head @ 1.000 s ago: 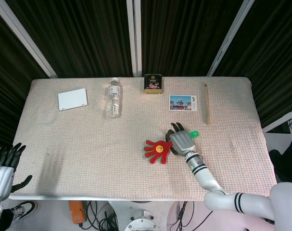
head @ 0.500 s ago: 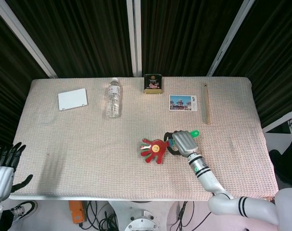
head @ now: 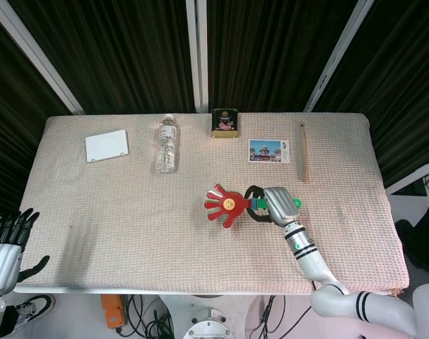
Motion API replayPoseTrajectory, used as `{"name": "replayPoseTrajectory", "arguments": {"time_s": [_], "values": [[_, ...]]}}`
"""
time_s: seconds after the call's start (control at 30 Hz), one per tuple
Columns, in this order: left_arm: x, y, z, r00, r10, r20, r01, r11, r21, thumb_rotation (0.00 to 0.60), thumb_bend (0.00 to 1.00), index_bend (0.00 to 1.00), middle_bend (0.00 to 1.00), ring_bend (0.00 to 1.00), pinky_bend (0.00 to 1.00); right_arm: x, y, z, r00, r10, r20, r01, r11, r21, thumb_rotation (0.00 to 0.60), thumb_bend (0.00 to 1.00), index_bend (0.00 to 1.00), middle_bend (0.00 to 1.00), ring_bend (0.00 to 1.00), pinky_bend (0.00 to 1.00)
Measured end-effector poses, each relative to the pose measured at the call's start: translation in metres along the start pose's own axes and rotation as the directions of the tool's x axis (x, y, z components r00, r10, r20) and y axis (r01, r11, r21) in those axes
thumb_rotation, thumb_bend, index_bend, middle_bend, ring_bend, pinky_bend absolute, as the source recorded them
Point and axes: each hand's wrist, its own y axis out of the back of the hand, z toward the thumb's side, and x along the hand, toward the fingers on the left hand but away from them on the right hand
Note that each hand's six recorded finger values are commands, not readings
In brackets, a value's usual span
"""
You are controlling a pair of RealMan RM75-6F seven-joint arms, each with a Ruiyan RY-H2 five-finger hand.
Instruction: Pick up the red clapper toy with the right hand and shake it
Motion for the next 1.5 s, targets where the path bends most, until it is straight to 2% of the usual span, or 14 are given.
{"name": "replayPoseTrajectory", "arguments": {"time_s": [0.17, 0.27, 0.37, 0.6, 0.67, 0.73, 0.8, 0.87, 0.97, 1.1, 1.2, 1.27, 1.33, 1.5], "values": [[0.001, -0.001, 0.000, 1.000, -0.003, 0.000, 0.003, 1.000, 0.000, 0.600, 0.18, 0.04, 0.00, 0.00, 0.00, 0.002, 0.013, 0.007, 0.999, -0.031, 0.006, 0.032, 0.976, -0.217, 0.600, 0.48, 0.92, 0.76, 0.78, 0.94], [0.000, 0.000, -0.001, 1.000, -0.002, -0.001, 0.002, 1.000, 0.000, 0.600, 0.18, 0.04, 0.00, 0.00, 0.00, 0.003, 0.024, 0.012, 0.999, -0.044, 0.009, 0.044, 0.918, -0.395, 0.600, 0.48, 0.92, 0.79, 0.81, 0.96], [0.000, 0.000, -0.001, 1.000, -0.002, -0.005, 0.002, 1.000, -0.001, 0.600, 0.18, 0.04, 0.00, 0.00, 0.00, 0.005, 0.038, 0.018, 0.998, -0.055, 0.011, 0.051, 0.813, -0.579, 0.600, 0.48, 0.93, 0.82, 0.82, 0.98], [0.001, -0.002, 0.000, 1.000, -0.009, 0.003, 0.009, 1.000, -0.003, 0.600, 0.18, 0.04, 0.00, 0.00, 0.00, 0.008, 0.072, 0.021, 0.999, -0.047, 0.017, 0.036, 0.454, -0.890, 0.600, 0.50, 0.96, 0.88, 0.82, 0.98], [0.001, -0.002, 0.000, 1.000, -0.008, 0.002, 0.008, 1.000, -0.003, 0.600, 0.18, 0.04, 0.00, 0.00, 0.00, 0.009, 0.077, 0.021, 0.999, -0.029, 0.014, 0.024, 0.394, -0.919, 0.600, 0.50, 0.96, 0.88, 0.82, 0.98], [0.001, -0.002, 0.000, 1.000, -0.009, 0.003, 0.009, 1.000, -0.002, 0.600, 0.18, 0.04, 0.00, 0.00, 0.00, 0.009, 0.076, 0.020, 1.000, -0.002, 0.007, 0.007, 0.371, -0.929, 0.600, 0.50, 0.96, 0.89, 0.83, 0.98], [0.002, -0.003, 0.001, 1.000, -0.011, 0.003, 0.011, 1.000, -0.003, 0.600, 0.18, 0.04, 0.00, 0.00, 0.00, 0.008, 0.074, 0.018, 1.000, 0.007, -0.002, -0.004, 0.395, -0.919, 0.600, 0.50, 0.96, 0.90, 0.83, 0.98], [0.002, -0.004, 0.001, 1.000, -0.013, 0.003, 0.013, 1.000, -0.004, 0.600, 0.18, 0.04, 0.00, 0.00, 0.00, 0.007, 0.073, 0.016, 1.000, 0.007, -0.006, -0.009, 0.452, -0.892, 0.600, 0.49, 0.96, 0.90, 0.84, 0.98], [0.001, -0.005, 0.000, 1.000, -0.017, -0.001, 0.017, 1.000, -0.004, 0.600, 0.18, 0.04, 0.00, 0.00, 0.00, 0.006, 0.069, 0.011, 1.000, 0.008, -0.013, -0.015, 0.609, -0.793, 0.600, 0.48, 0.95, 0.91, 0.84, 0.98], [0.001, -0.005, -0.001, 1.000, -0.018, -0.005, 0.018, 1.000, -0.005, 0.600, 0.18, 0.04, 0.00, 0.00, 0.00, 0.004, 0.062, 0.004, 1.000, 0.027, -0.016, -0.031, 0.874, -0.485, 0.600, 0.47, 0.96, 0.91, 0.84, 0.98], [0.001, -0.005, -0.002, 1.000, -0.019, -0.007, 0.019, 1.000, -0.007, 0.600, 0.18, 0.04, 0.00, 0.00, 0.00, 0.003, 0.058, 0.001, 0.999, 0.038, -0.012, -0.039, 0.984, -0.173, 0.600, 0.47, 0.97, 0.91, 0.84, 0.98], [0.000, -0.005, -0.003, 1.000, -0.022, -0.010, 0.022, 1.000, -0.006, 0.600, 0.18, 0.04, 0.00, 0.00, 0.00, 0.003, 0.055, 0.000, 0.999, 0.044, -0.005, -0.044, 0.999, 0.007, 0.600, 0.47, 0.97, 0.91, 0.84, 0.98], [0.000, -0.005, -0.003, 1.000, -0.021, -0.010, 0.021, 1.000, -0.005, 0.600, 0.18, 0.04, 0.00, 0.00, 0.00, 0.003, 0.054, -0.001, 0.999, 0.049, 0.002, -0.048, 0.984, 0.174, 0.600, 0.47, 0.97, 0.91, 0.84, 0.98], [0.001, -0.004, -0.002, 1.000, -0.016, -0.006, 0.016, 1.000, -0.002, 0.600, 0.18, 0.04, 0.00, 0.00, 0.00, 0.003, 0.054, 0.003, 0.999, 0.045, 0.003, -0.043, 0.931, 0.363, 0.600, 0.44, 0.95, 0.91, 0.84, 0.98]]}}
